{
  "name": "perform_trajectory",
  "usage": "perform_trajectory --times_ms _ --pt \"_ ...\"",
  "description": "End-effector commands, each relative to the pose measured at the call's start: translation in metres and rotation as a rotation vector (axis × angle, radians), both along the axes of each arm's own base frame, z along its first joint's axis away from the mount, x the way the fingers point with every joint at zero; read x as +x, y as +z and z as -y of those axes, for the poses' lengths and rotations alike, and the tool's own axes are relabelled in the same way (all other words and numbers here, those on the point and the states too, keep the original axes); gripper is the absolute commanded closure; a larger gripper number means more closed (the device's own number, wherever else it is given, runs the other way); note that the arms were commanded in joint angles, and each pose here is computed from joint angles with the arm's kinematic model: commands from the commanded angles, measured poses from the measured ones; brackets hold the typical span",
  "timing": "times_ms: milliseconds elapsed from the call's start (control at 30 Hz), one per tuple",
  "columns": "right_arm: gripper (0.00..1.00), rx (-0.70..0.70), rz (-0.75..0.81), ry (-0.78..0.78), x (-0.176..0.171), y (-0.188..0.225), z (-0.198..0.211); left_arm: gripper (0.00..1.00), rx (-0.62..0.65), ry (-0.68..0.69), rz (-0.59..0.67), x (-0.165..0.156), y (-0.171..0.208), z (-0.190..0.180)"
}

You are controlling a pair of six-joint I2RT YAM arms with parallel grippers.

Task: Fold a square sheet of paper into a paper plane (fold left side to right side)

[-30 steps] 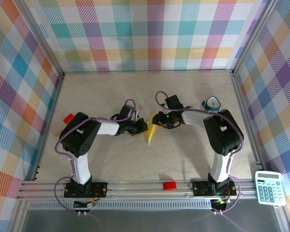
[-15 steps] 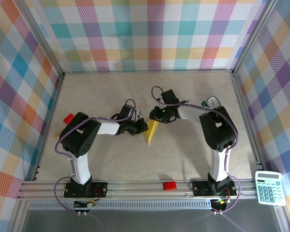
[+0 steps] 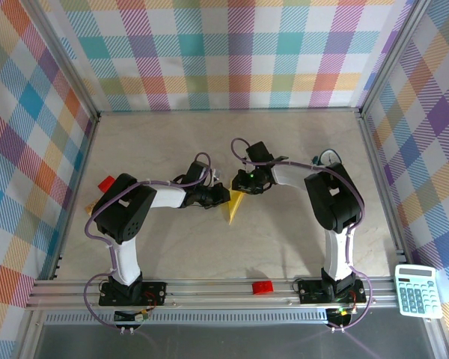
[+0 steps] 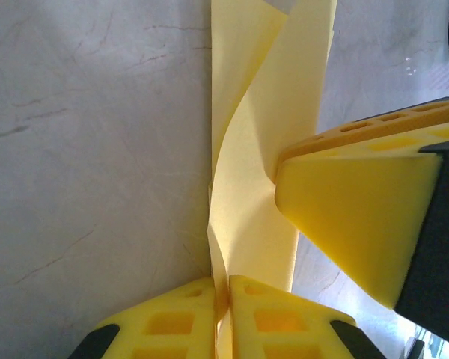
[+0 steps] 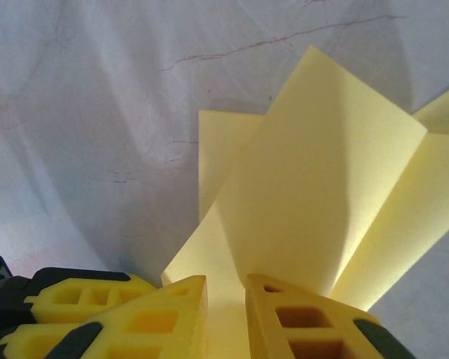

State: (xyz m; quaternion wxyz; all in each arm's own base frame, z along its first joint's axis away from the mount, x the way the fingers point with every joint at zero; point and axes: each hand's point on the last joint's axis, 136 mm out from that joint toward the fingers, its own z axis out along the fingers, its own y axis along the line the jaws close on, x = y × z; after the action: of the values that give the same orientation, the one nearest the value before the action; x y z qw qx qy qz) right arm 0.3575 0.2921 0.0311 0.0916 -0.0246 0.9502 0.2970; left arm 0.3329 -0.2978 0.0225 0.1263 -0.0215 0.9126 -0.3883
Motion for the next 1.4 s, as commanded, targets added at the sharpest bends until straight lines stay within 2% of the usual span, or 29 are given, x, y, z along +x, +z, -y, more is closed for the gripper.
perform_trajectory --times_ms 0,600,800,967,1200,1367 --pt "0.79 -0.029 -0.004 0.010 -0.005 -0.003 0.002 0.87 0.157 0.019 -0.034 -0.008 -0.049 -0.015" --pt "0.79 -0.055 -0.026 -0.015 -0.014 -0.014 0.012 0.88 0.173 0.015 -0.052 -0.008 -0.055 -0.013" --pt "0.84 -0.074 -0.056 -0.027 -0.025 -0.028 0.021 0.88 0.151 0.015 -0.034 -0.007 -0.049 -0.011" --pt "0.95 -0.090 -0.089 -0.038 -0.039 -0.043 0.034 0.86 0.088 0.012 0.040 0.000 -0.013 -0.005" --pt "0.97 -0.111 -0.087 -0.038 -0.044 -0.048 0.044 0.81 0.110 0.001 0.132 0.005 0.044 -0.017" --pt "0.98 -0.098 -0.083 -0.037 -0.042 -0.047 0.041 0.91 0.059 -0.078 0.149 -0.012 0.075 -0.007"
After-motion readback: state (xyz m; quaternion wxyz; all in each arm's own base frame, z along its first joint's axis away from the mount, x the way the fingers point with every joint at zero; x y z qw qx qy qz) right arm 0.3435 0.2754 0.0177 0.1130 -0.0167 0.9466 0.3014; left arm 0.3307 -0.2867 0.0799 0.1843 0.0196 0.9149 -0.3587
